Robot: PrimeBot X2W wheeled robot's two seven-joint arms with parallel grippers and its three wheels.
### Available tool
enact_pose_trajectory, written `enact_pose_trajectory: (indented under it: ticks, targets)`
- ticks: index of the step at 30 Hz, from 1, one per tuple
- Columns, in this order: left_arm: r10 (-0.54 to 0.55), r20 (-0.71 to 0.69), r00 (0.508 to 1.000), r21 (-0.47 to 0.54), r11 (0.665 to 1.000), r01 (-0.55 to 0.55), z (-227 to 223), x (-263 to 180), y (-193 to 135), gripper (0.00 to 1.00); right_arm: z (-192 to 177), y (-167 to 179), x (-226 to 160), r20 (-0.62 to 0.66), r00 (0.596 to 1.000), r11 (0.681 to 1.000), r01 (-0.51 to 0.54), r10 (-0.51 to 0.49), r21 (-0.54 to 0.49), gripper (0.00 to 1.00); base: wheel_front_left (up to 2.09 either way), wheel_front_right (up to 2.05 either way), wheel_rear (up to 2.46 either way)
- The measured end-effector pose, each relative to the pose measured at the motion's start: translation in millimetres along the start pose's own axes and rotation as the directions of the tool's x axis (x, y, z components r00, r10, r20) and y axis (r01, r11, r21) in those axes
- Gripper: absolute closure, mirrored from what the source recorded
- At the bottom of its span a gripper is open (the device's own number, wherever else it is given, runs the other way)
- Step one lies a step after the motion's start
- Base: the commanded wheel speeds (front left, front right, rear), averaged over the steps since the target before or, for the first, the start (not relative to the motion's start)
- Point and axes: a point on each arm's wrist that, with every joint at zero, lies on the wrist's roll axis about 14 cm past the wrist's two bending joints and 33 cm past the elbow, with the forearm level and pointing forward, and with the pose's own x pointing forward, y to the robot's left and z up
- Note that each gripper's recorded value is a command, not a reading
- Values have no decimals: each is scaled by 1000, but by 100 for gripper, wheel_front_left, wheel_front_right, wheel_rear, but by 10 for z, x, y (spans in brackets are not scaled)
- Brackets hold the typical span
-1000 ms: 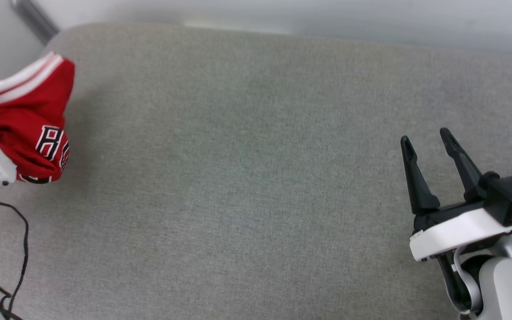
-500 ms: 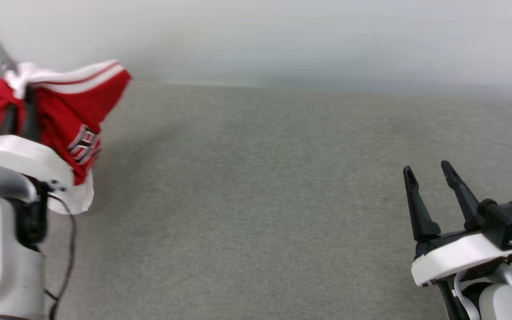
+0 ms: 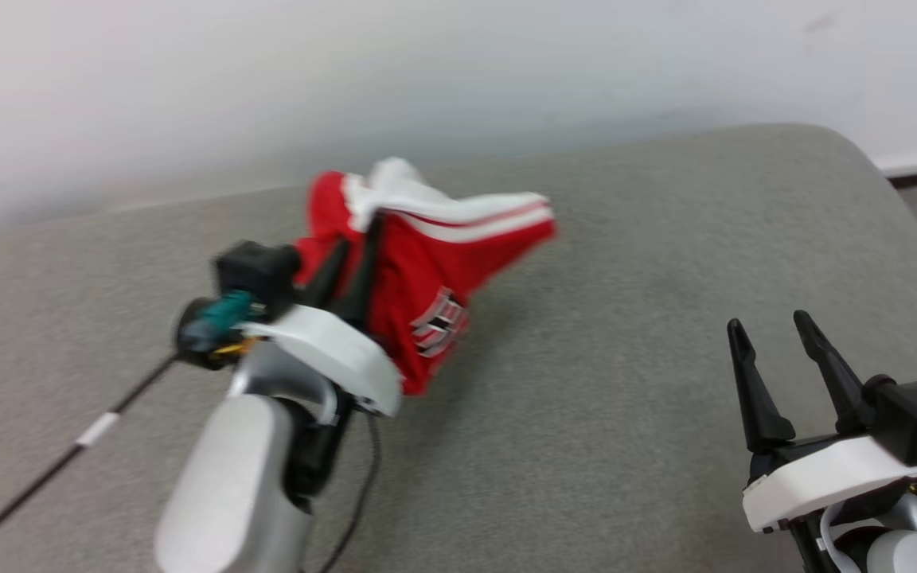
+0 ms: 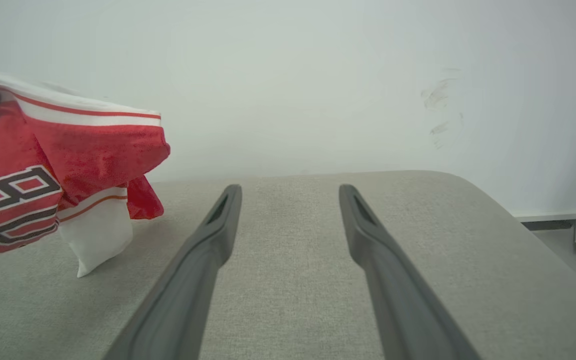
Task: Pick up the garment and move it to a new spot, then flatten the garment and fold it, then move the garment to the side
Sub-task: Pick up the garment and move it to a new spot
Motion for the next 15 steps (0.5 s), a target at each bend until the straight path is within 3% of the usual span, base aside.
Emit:
enact_pose_trajectory:
  ticks: [4,7,11,15]
  targets:
    - [-185,-95,978,-35,983,182,-384,119,-641,100,-40,-232,-108,-13,997,997,74,-74,3,0,0,0,0]
    - [-272,-210,939,-70,962,263,-807,51,-920,100,-143,-323,-120,-41,994,995,104,-104,8,0,0,0,0]
    - [-339,-376,862,-158,941,301,-1424,-250,-1139,100,-268,-401,-111,-70,989,991,131,-129,15,0,0,0,0]
    - [-351,-480,804,-188,936,296,-1793,-509,-1150,100,-373,-394,-53,-92,988,991,129,-126,28,0,0,0,0]
